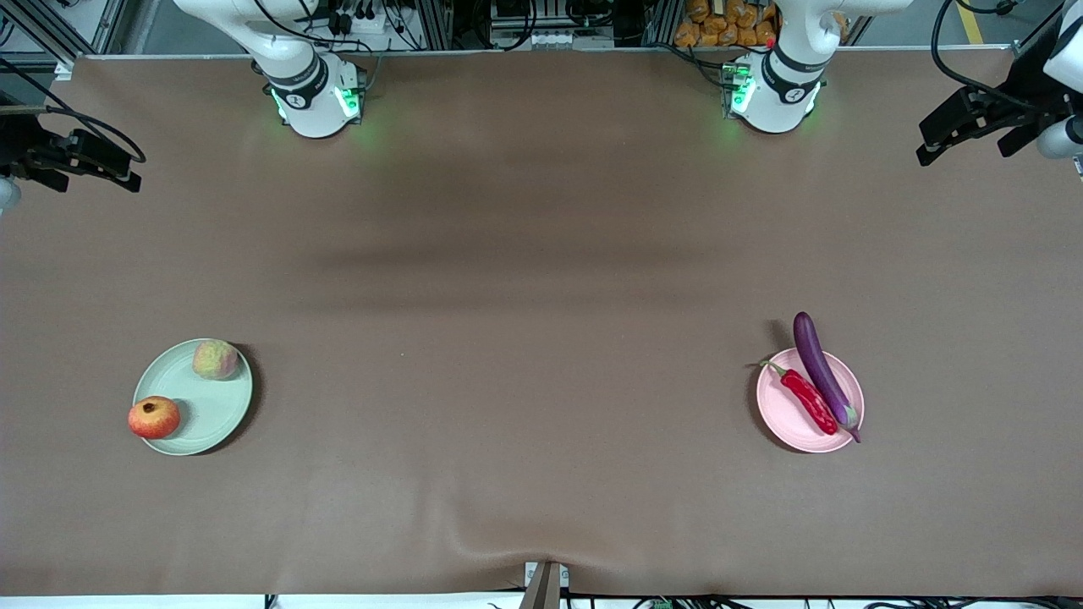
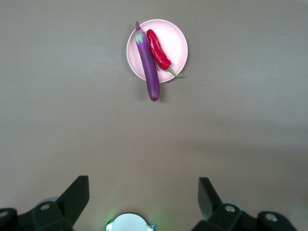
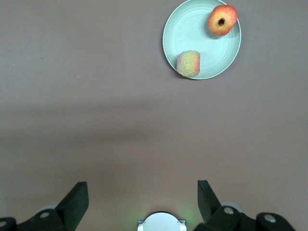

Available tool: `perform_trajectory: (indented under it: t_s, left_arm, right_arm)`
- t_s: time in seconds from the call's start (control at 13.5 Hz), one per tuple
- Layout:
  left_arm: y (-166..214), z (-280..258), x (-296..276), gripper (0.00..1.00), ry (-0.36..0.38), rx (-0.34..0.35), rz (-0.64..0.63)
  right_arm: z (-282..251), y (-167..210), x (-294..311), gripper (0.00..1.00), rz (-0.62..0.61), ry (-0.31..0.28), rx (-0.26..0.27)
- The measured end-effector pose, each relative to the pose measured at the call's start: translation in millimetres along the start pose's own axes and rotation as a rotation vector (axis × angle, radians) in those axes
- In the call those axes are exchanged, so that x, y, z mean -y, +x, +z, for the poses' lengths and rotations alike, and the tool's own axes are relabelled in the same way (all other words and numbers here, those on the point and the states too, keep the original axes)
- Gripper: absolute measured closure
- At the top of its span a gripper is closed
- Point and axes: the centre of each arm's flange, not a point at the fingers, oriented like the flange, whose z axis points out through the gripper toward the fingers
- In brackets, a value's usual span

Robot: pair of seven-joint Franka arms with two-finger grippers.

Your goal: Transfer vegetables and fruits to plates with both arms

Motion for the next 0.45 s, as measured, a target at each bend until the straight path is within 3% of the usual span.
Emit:
perform_trajectory:
  t_s: [0.45]
  left_arm:
    - [-0.2, 0.9, 0.5, 0.00, 0.001, 0.006, -0.001]
  right_arm:
    - [2.6, 5.4, 0.0, 0.00, 0.018, 0.006, -0.010]
